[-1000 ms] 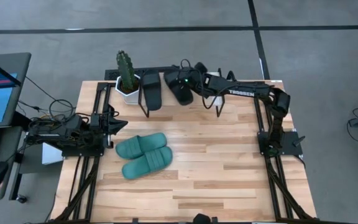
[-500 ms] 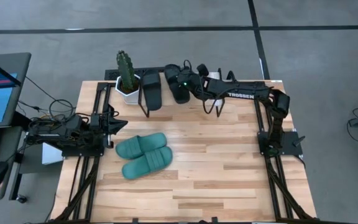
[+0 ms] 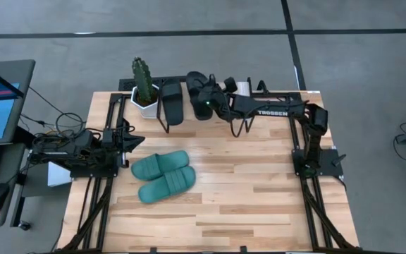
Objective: Pick and place slides into the shelf
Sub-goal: Put the black slide on the shelf
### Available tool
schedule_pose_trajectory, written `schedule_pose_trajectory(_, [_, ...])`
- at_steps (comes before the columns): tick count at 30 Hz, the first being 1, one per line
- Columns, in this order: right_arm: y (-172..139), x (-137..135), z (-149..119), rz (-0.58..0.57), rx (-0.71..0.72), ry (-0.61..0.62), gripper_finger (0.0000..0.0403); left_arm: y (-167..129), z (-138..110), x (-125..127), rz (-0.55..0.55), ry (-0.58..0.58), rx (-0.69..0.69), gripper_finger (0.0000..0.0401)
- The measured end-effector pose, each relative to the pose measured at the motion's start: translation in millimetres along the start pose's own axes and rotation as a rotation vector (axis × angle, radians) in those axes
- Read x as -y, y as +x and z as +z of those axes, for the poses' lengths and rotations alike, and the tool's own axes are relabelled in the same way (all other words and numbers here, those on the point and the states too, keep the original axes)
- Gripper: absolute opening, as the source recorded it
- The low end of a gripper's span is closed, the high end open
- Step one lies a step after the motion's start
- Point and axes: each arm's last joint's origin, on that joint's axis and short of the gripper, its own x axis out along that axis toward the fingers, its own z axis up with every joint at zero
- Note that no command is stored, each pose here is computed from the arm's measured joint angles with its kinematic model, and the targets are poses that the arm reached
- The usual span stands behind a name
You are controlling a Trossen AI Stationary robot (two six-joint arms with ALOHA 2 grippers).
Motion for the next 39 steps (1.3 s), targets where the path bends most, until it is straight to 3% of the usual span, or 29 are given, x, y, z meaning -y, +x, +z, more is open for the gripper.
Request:
schedule_pose_trajectory(6, [2,-13,-10,-0.069,0.013,-0.020,0.0000,0,0,0,0.001,0.000,0.000,0.0000])
schedule_pose_trajectory(13, [28,-38,-29,-0.083,-0.028,-0.069,0.0000,0,0,0,0.005,0.000,0.000,0.0000])
schedule_pose_trajectory(29, [35,-58,-3,-0.067,0.005,-0.045,0.0002,0,-1,0,0.004,0.003,-0.006,0.0000])
schedule_pose_trajectory(39, [33,-60,-10,-0.018,-0.051,-0.058,0.0048,0,-1,0,0.004,0.004,-0.010,0.0000])
